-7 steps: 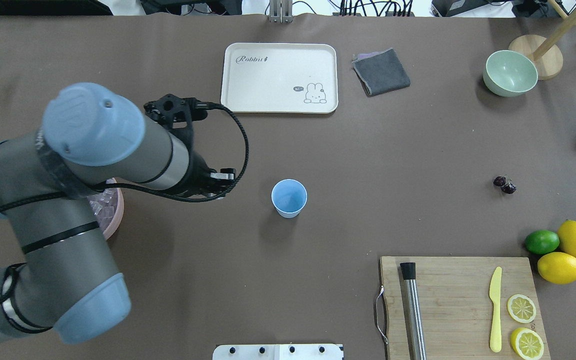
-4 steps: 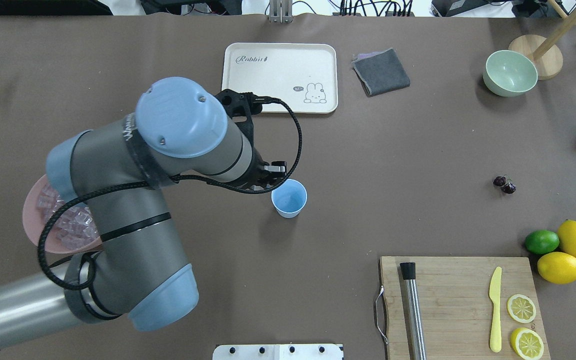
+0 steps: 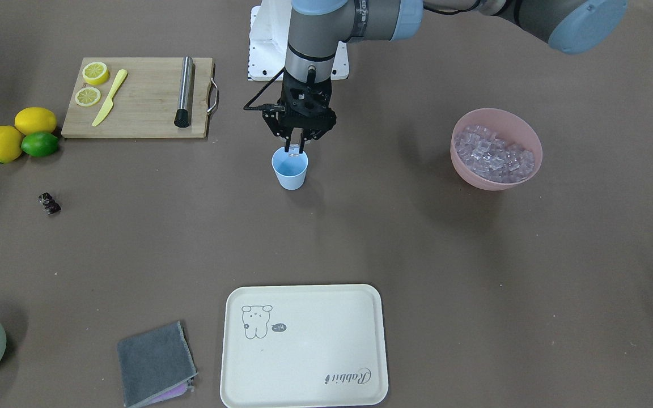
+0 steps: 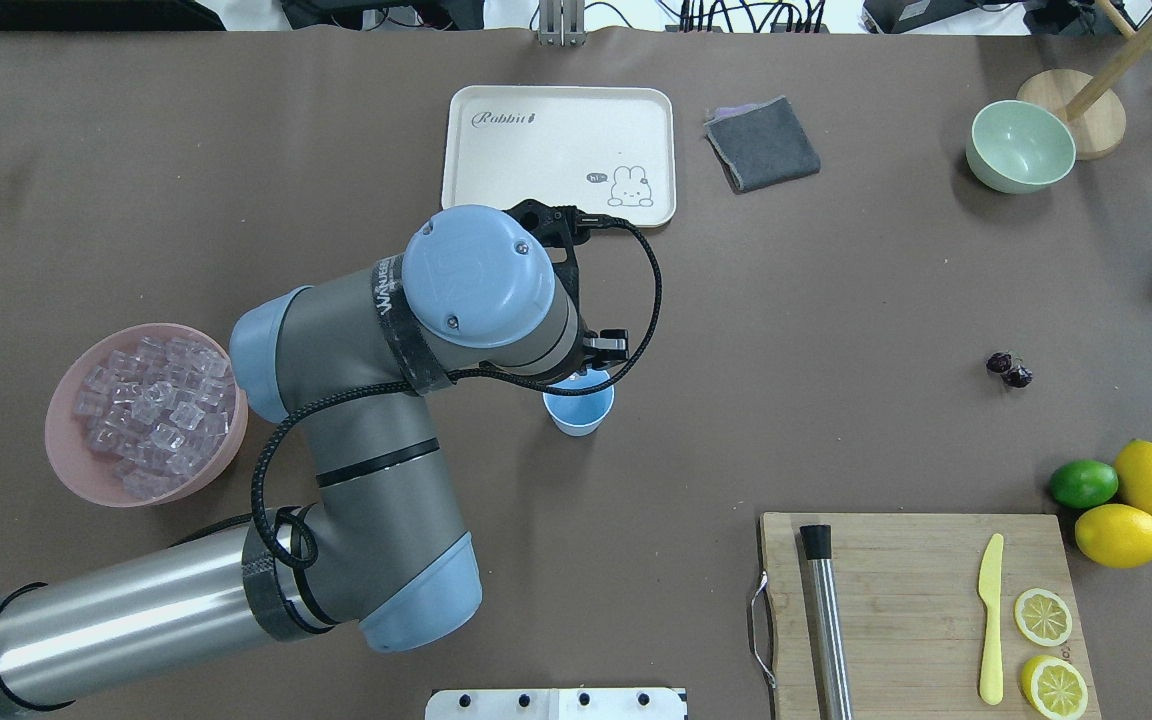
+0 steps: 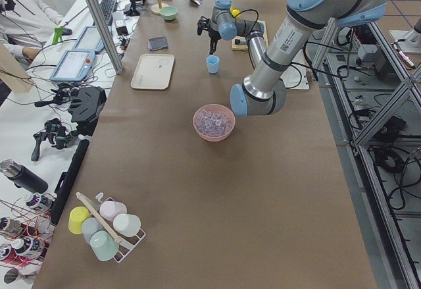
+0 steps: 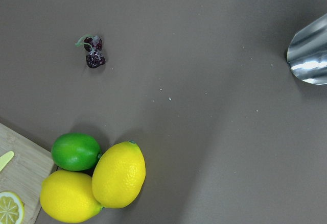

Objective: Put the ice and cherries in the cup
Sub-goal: 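Open the left gripper to drop the ice cube into the cup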

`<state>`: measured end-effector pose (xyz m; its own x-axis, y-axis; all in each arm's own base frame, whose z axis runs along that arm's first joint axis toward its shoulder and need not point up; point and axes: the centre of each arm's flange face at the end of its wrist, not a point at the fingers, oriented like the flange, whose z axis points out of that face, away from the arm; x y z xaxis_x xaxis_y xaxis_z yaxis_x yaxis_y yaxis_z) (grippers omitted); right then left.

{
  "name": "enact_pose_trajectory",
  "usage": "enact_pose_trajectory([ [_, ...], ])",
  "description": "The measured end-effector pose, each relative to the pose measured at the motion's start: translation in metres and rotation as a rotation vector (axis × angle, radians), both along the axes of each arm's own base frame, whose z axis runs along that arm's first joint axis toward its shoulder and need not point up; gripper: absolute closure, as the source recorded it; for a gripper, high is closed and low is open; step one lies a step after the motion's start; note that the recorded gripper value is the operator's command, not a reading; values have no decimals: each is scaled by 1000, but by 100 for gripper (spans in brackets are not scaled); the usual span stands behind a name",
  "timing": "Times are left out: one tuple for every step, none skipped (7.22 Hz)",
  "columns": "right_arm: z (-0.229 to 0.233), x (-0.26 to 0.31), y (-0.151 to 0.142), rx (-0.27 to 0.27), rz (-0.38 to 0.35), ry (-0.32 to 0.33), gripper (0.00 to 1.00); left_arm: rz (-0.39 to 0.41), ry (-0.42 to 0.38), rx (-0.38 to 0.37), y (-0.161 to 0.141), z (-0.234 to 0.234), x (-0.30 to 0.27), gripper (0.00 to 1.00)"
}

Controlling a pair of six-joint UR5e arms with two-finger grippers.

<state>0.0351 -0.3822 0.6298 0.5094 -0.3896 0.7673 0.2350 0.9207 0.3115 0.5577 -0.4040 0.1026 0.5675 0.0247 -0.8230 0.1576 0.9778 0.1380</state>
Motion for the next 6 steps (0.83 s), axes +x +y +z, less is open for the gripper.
enact_pose_trajectory([
  [0,0,0,0,-1,0,0,-7,-4,13,3,2,8,90],
  [0,-1,0,0,-2,0,0,-17,-8,26,6,3,12,42],
  [0,-1,0,0,-2,0,0,-22,-9,34,8,2,14,24],
  [0,-1,0,0,-2,0,0,-23,-10,38,9,2,14,12],
  [0,-1,0,0,-3,0,0,-24,-10,41,9,2,14,13],
  [0,-1,0,1,-4,1,0,-24,-7,44,8,1,12,17],
])
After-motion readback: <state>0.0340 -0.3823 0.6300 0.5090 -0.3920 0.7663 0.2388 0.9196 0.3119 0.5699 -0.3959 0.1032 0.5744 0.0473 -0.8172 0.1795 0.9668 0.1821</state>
